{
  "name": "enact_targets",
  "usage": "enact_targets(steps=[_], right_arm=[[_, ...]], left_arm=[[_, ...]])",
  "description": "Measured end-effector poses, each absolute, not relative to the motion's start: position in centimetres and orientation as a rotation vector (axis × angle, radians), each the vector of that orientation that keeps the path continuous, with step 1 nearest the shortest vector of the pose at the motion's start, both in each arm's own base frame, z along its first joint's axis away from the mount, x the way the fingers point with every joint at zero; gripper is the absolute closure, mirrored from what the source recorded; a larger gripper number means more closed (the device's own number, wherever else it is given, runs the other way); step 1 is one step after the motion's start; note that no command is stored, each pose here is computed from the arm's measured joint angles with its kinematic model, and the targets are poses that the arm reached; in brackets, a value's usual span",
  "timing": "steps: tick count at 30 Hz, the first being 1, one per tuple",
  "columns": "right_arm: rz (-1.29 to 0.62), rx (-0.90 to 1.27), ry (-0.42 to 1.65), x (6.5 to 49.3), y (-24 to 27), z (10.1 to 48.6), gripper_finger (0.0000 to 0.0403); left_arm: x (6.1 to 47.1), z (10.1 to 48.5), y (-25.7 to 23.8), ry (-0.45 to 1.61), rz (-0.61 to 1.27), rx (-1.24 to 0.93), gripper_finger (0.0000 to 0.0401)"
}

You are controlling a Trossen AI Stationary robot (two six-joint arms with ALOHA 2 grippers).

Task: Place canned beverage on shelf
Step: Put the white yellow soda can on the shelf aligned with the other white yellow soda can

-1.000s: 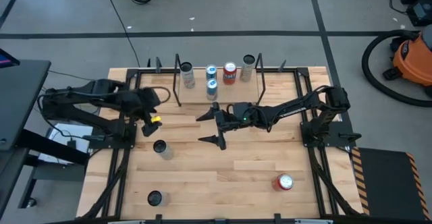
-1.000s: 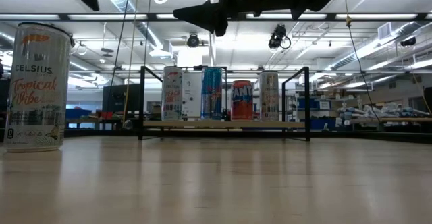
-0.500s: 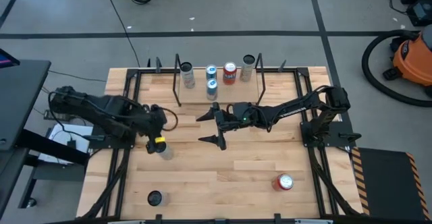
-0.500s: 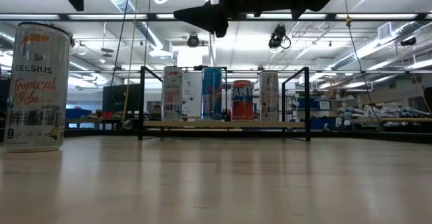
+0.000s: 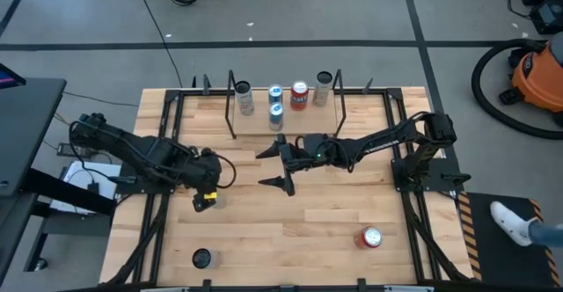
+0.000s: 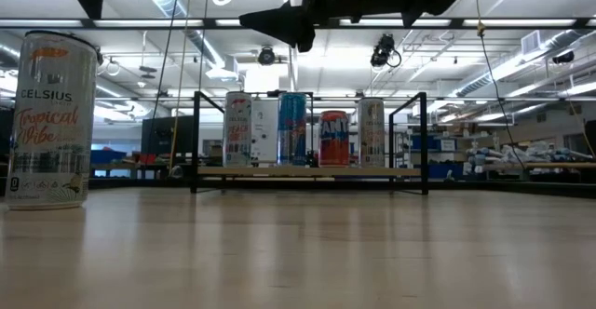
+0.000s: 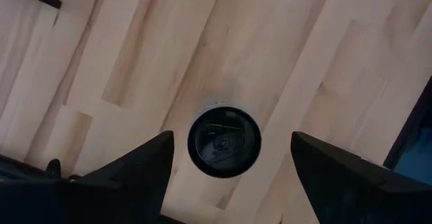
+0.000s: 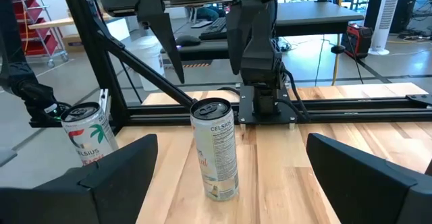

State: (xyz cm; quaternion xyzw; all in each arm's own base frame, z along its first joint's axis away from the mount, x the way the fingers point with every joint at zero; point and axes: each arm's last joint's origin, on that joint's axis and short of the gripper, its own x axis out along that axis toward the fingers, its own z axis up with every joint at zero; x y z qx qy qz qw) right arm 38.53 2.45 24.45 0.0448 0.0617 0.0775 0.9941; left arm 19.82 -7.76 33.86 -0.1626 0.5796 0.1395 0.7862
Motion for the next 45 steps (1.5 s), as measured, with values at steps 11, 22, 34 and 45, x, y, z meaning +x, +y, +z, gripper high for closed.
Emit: enact_targets(steps=[11, 22, 34, 45], right_arm=[[0.178, 0.088, 0.124, 38.5, 3.5, 24.5, 0.0014], [0.190, 0.086, 0.125, 38.4, 4.0, 24.5, 0.0014], [0.191, 0.086, 0.125, 38.4, 4.1, 24.5, 0.0014], [0.219, 0.075, 0.127, 38.3, 5.2, 24.4, 0.0014]], left_arm=[[19.5, 33.5, -7.5, 1.290, 0.410, -0.350, 0.0101], [19.8, 33.5, -8.1, 1.252, 0.403, -0.389, 0.0101], [21.1, 31.9, -9.8, 1.327, 0.338, -0.248, 0.0101], [20.2, 29.1, -7.8, 1.415, 0.380, -0.215, 0.0101]])
